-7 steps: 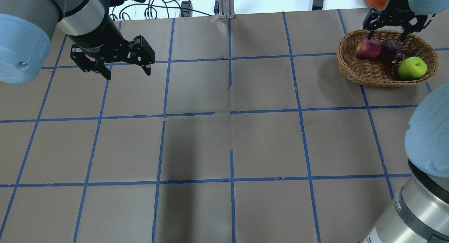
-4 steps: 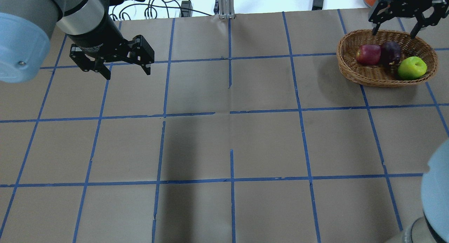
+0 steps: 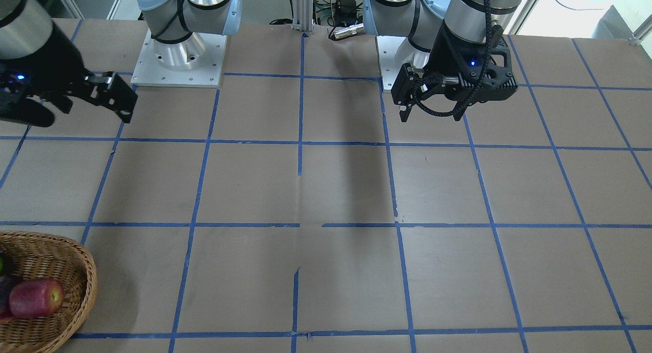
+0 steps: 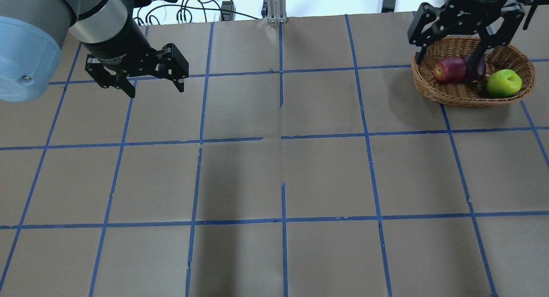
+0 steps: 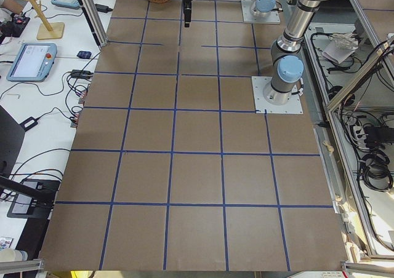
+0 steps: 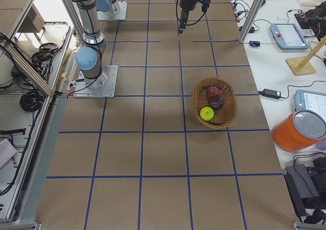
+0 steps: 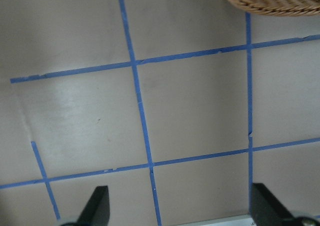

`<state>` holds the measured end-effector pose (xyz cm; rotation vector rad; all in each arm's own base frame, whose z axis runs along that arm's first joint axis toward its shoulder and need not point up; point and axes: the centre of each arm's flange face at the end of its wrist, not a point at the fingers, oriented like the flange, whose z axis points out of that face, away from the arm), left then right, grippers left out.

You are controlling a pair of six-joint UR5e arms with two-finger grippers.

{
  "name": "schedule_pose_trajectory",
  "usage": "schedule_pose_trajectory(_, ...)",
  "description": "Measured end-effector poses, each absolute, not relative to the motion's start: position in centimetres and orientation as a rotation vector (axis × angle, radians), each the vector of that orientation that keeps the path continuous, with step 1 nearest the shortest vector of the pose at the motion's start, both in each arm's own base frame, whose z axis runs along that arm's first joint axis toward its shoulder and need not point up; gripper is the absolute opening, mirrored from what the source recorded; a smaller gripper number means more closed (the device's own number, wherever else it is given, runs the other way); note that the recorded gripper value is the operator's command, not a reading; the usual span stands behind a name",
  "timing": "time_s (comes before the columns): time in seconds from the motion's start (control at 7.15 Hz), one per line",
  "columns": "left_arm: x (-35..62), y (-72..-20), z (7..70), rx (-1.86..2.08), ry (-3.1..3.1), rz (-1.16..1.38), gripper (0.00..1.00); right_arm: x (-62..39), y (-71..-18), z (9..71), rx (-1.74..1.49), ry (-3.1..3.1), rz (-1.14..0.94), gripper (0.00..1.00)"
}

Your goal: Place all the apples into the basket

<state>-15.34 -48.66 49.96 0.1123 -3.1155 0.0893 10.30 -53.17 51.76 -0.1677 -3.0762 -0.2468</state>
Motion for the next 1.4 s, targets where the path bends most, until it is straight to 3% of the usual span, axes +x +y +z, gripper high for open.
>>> schedule_pose_trajectory(0.98, -15.4, -48.5, 50.0, 0.111, -3.115, 0.089, 1.00, 13.4, -49.3, 47.8, -0.114, -3.121, -0.339, 1.00)
schedule_pose_trajectory(1.4, -15.4, -48.4, 50.1, 0.111, -3.115, 0.087, 1.00, 13.4, -49.0, 49.5, -0.122, -3.133, -0.218, 1.00)
